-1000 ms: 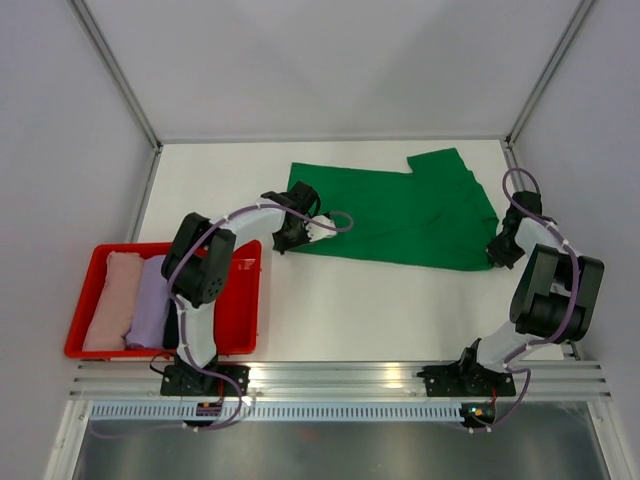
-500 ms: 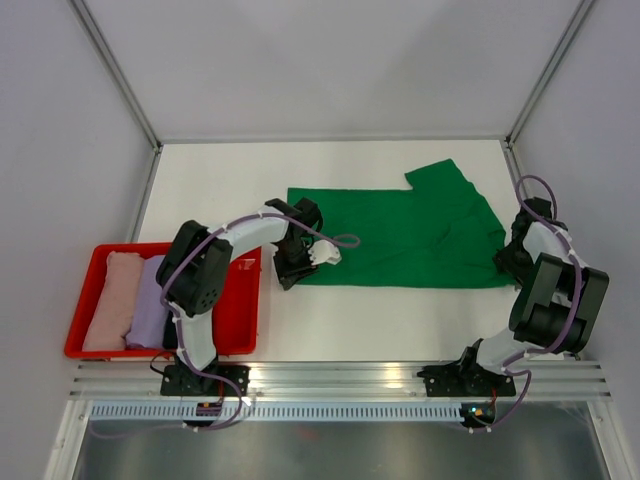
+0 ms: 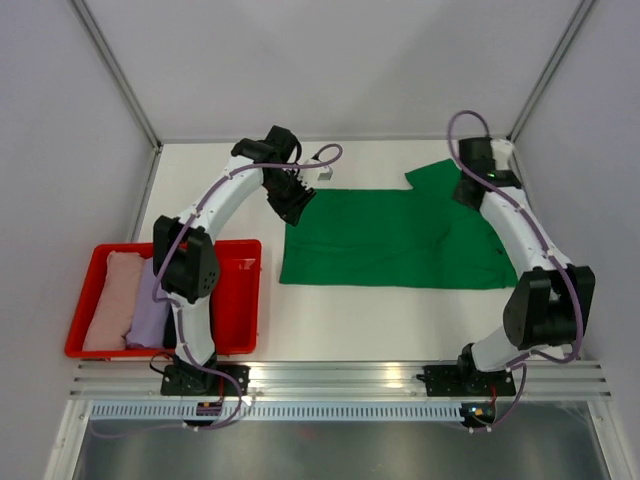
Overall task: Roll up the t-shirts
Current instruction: Fold the tshirt
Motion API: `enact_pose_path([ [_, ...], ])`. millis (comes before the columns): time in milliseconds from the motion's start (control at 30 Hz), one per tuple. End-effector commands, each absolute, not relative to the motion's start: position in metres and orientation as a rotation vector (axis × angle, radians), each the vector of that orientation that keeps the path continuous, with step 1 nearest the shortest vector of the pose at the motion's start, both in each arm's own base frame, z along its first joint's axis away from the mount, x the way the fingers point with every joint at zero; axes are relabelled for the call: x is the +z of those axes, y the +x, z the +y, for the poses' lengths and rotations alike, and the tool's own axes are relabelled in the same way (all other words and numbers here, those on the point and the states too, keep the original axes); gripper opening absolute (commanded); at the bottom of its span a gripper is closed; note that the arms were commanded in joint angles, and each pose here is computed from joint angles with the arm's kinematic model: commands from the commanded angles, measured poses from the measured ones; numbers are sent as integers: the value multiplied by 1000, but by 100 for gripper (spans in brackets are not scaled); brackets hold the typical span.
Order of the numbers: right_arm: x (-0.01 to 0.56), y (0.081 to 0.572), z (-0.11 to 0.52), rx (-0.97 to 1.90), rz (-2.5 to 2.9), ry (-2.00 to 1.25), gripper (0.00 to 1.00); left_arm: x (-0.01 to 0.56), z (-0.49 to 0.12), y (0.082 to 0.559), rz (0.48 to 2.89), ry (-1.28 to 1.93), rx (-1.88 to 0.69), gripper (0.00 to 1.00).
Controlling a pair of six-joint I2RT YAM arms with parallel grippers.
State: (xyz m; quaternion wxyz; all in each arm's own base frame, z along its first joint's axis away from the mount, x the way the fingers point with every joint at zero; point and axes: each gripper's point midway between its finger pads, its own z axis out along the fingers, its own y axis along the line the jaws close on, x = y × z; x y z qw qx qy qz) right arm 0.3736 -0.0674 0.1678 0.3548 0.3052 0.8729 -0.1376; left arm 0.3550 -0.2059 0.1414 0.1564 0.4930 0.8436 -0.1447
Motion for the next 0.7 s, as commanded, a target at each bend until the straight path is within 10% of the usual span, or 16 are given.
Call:
enact_pose_path([
  [0, 153, 410, 11, -247, 2383, 438, 30, 100, -202, 357, 2614, 1313, -401, 41],
  [667, 44, 405, 19, -359, 2694, 354, 47, 20, -191, 358, 2902, 1032, -420, 42],
])
